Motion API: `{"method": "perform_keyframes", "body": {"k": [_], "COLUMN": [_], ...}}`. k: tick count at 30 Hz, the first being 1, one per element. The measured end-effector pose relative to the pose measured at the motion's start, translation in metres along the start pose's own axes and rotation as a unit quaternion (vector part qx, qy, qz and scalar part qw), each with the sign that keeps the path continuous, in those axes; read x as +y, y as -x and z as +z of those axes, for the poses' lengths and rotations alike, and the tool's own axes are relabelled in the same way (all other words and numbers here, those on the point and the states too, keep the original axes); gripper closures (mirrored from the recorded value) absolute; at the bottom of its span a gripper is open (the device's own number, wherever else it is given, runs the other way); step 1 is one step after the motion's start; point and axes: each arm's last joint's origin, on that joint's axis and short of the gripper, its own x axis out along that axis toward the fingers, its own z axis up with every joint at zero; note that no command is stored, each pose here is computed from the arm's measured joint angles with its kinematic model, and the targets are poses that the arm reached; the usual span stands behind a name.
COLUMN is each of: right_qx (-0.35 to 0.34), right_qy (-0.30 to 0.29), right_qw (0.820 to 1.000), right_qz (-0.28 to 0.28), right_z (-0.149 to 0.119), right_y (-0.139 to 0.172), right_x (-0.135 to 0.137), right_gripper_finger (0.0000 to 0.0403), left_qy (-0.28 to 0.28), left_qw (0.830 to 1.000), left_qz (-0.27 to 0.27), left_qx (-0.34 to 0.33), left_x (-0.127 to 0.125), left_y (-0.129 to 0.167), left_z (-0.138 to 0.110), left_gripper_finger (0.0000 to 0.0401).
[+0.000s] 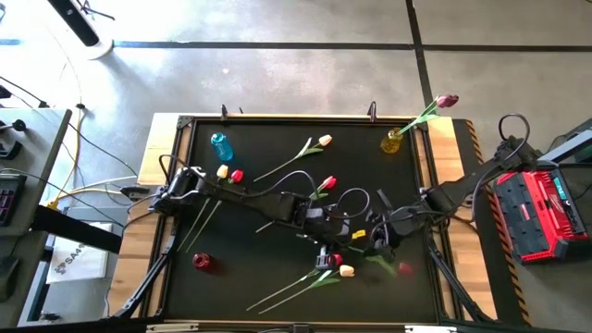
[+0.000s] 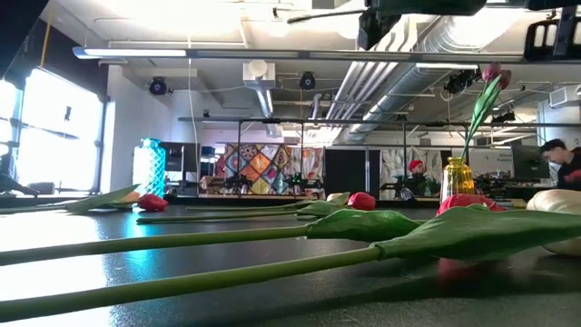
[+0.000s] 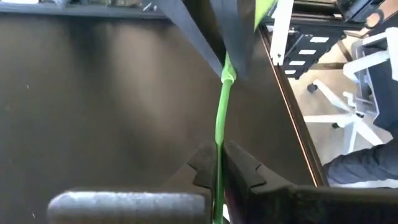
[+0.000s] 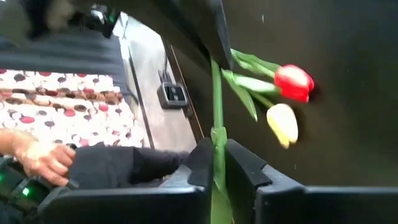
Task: Sort flowers into vase by color
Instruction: Put the dark red flower into the yellow vase
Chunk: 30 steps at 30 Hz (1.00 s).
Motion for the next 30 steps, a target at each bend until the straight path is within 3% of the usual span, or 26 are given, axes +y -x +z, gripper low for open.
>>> {"method": "perform_keyframes", "body": {"k": [7,15,20,30], "right_qx": [-0.162,-0.326,-0.367,-0.4], "right_qy": [0.033,0.061,0.045,0.027], "right_qw": [0.986,0.937,0.922,0.912], "right_qz": [0.037,0.109,0.113,0.088], "right_z": [0.011,0.017,0.018,0.019], "right_y": [0.036,0.089,0.097,0.098], "right_x": [0.01,0.021,0.023,0.021], "right_gripper_finger": [0.0299,0.0255,0.0254,0.0254], "left_qy": [0.03,0.091,0.138,0.207], "left_qw": [1.0,0.991,0.977,0.947], "left_qz": [0.01,0.092,0.153,0.184], "left_qx": [-0.002,-0.032,-0.061,-0.161], "left_x": [0.007,0.025,0.052,0.116], "left_y": [0.0,0.002,0.006,0.033], "left_z": [0.001,0.006,0.011,0.036], "left_gripper_finger": [0.04,0.0401,0.0401,0.0401]}}
